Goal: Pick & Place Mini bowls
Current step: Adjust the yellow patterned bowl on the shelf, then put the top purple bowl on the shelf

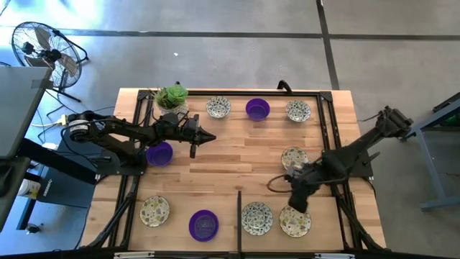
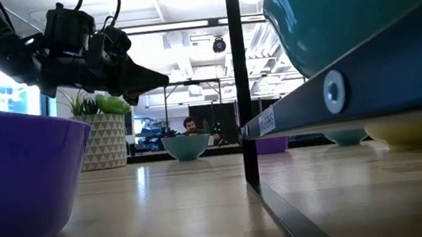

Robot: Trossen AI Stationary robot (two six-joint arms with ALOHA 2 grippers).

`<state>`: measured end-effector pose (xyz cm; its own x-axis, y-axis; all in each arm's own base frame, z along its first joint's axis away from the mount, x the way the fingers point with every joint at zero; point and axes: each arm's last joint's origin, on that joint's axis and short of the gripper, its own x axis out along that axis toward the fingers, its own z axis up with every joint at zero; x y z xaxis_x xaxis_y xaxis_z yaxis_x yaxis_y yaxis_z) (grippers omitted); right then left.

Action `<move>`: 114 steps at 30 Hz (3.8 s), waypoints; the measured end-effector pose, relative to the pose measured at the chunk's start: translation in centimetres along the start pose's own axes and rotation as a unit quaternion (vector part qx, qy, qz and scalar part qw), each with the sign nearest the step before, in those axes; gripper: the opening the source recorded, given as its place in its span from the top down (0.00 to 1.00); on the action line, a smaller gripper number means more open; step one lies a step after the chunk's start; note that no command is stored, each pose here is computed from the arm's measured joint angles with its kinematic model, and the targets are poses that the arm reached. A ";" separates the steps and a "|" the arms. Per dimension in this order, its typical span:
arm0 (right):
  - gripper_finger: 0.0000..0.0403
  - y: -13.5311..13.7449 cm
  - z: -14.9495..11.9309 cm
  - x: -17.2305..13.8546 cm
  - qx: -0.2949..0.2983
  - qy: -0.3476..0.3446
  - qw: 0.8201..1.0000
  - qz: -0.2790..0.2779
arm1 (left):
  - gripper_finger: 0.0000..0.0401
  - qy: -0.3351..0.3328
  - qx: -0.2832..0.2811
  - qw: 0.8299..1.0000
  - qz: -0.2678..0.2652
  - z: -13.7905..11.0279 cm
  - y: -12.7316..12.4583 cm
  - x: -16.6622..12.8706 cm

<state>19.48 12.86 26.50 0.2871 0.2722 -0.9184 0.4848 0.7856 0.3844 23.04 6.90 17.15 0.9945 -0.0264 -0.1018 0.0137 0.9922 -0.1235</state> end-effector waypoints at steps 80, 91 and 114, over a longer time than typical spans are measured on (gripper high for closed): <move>0.99 -8.7 11.3 -1.7 -0.130 -0.285 0.940 -0.138 | 0.96 -0.003 0.005 1.000 -0.012 0.1 -0.1 0.0; 0.71 -19.5 17.0 -3.6 0.123 -0.332 0.913 -0.201 | 0.96 -0.003 -0.008 1.000 -0.013 0.1 -0.1 0.0; 0.59 -24.6 21.4 3.0 0.344 -0.354 0.844 -0.210 | 0.96 -0.003 -0.005 1.000 -0.014 0.1 -0.1 0.0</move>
<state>26.09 -17.54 16.29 0.2741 -0.5407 -0.7953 0.9617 0.1558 0.2256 23.05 6.83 17.26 0.9944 -0.0525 -0.0920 0.0396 0.9898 -0.1367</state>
